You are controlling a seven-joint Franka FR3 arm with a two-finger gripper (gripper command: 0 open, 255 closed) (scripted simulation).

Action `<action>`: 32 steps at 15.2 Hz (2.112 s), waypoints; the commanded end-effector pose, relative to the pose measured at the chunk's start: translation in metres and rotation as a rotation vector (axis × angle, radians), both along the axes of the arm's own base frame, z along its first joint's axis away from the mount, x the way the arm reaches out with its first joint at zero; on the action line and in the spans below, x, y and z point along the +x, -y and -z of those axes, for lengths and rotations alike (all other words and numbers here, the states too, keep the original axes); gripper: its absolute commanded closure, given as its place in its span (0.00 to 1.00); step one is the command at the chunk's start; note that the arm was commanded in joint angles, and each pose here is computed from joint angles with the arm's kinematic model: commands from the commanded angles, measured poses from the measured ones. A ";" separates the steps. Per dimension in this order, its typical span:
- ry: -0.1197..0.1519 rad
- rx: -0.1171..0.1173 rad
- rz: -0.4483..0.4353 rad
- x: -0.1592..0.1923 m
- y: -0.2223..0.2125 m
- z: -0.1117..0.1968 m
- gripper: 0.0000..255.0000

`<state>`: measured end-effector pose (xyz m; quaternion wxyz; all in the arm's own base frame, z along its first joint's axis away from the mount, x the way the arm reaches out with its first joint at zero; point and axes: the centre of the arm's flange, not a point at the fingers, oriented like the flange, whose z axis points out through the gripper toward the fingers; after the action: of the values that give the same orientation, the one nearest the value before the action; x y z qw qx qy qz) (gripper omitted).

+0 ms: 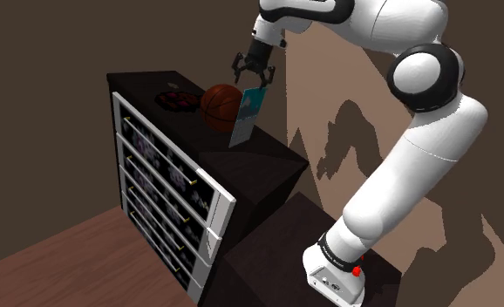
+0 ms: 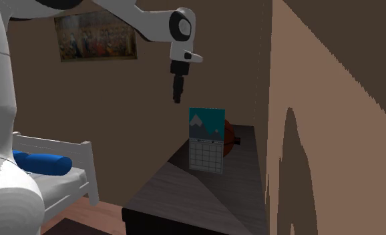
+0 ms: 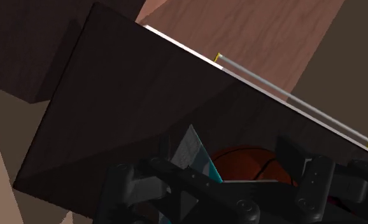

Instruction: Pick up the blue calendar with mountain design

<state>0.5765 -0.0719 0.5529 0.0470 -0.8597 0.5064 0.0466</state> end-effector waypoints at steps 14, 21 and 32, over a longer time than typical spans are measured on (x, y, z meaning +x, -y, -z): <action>-0.016 0.032 0.201 0.036 0.041 0.046 1.00; -0.016 0.032 0.201 0.036 0.040 0.046 1.00; -0.016 0.032 0.201 0.036 0.041 -0.006 1.00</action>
<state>0.6126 -0.1132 0.5527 0.0610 -0.8032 0.5899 0.0568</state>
